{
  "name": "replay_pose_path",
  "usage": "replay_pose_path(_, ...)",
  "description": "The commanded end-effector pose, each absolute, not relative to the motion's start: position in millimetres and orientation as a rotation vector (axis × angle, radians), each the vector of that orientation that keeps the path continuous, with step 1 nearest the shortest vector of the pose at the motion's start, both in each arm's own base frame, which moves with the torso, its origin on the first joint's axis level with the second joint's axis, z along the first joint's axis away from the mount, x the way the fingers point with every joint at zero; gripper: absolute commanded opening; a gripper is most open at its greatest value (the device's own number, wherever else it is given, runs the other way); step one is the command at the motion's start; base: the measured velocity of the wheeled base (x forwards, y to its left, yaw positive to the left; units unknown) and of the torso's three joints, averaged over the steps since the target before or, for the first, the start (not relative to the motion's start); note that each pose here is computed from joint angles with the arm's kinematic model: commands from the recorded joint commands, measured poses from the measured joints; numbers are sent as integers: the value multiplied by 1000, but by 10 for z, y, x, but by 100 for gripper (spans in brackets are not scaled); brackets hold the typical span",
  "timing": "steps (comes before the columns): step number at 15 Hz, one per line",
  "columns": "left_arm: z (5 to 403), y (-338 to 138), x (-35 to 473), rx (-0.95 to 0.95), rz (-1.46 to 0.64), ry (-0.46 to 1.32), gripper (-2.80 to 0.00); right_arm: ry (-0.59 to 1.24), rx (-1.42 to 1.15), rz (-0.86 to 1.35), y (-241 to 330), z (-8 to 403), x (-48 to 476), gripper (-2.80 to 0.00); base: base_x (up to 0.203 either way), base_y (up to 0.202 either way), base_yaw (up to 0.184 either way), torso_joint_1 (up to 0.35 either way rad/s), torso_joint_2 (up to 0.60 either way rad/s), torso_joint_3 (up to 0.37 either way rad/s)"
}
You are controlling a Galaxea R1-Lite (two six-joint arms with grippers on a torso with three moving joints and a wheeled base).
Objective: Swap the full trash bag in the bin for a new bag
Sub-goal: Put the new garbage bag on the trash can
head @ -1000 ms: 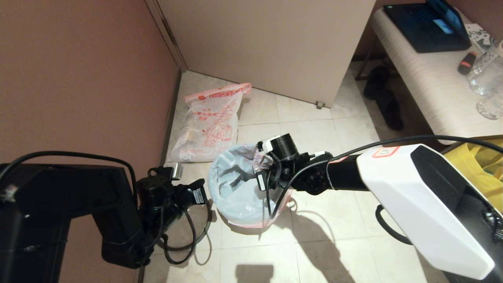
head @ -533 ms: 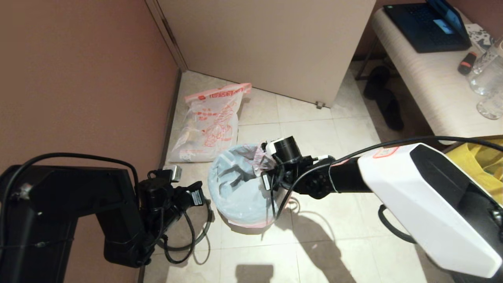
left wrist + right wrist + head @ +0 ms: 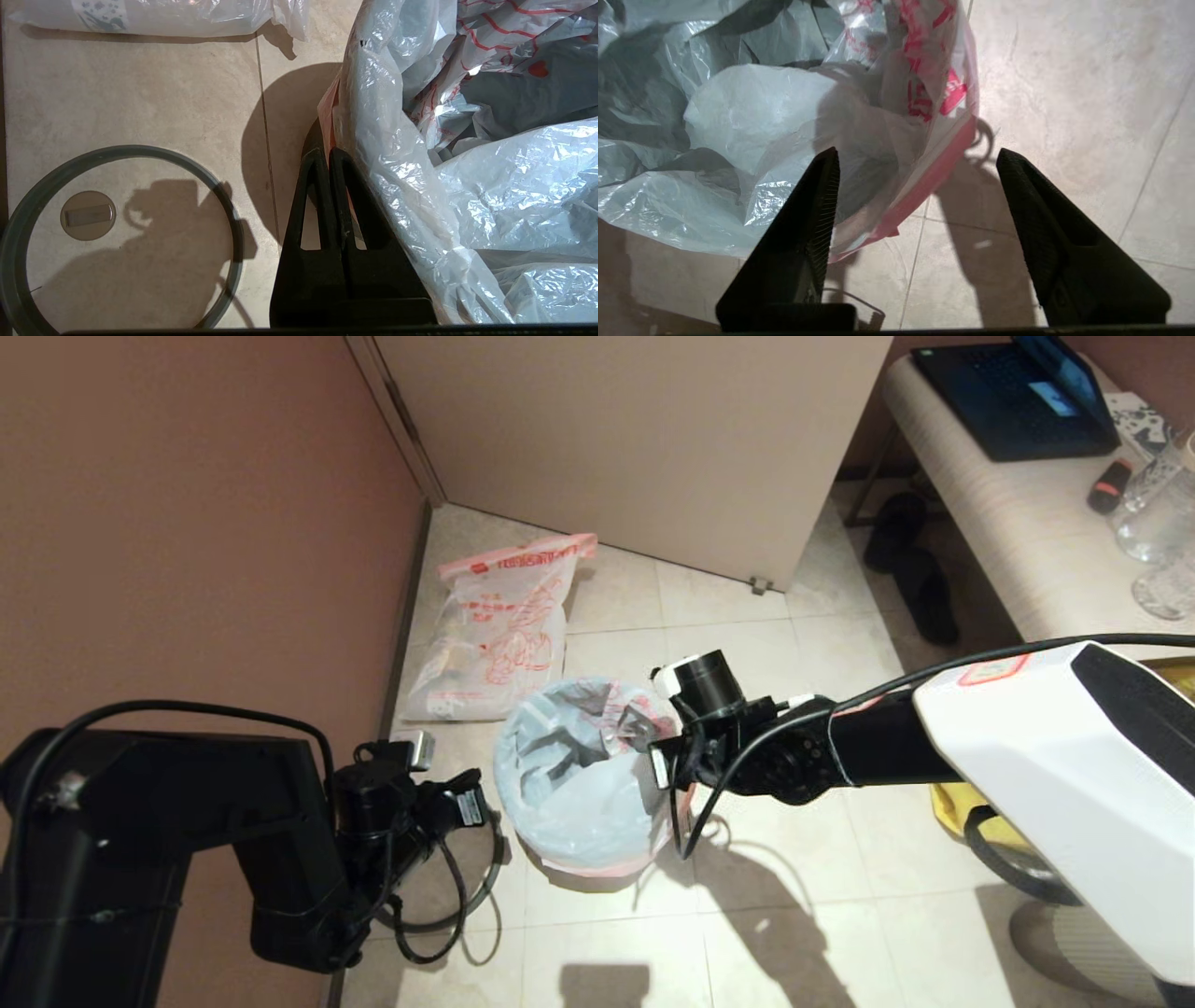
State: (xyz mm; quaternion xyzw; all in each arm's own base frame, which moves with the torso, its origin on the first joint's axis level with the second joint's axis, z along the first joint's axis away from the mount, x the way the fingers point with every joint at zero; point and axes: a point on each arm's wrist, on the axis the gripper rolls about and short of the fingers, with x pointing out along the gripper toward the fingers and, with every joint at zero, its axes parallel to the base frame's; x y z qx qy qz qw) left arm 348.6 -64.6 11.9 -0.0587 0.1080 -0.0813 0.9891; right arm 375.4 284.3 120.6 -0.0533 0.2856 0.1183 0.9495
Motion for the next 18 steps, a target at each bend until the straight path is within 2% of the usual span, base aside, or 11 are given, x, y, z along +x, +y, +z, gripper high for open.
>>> replay_pose_path(1,161,-649,3494,-124,-166,173,-280,633,-133,226,2911,858,3855,0,0,0,0,0,0,0)
replay_pose_path(3,156,-649,3495,-122,-166,174,-280,637,-112,216,2951,730,3956,0,0,0,0,0,0,0)
replay_pose_path(4,158,-650,3498,-123,-165,172,-280,636,-91,209,2980,671,4009,-239,0,0,0,0,0,0)
replay_pose_path(5,159,-650,3507,-124,-161,169,-280,634,-75,202,3005,612,4063,-280,0,0,0,0,0,0)
replay_pose_path(10,161,-649,3509,-123,-156,168,-280,637,-76,195,3044,510,4131,-280,0,0,0,0,0,0)
replay_pose_path(15,149,-641,3525,-123,-150,167,-280,669,-100,163,2907,826,3993,-280,0,0,0,0,0,0)
replay_pose_path(18,154,-635,3526,-122,-148,165,-280,729,-128,104,2611,840,3893,-280,0,0,0,0,0,0)
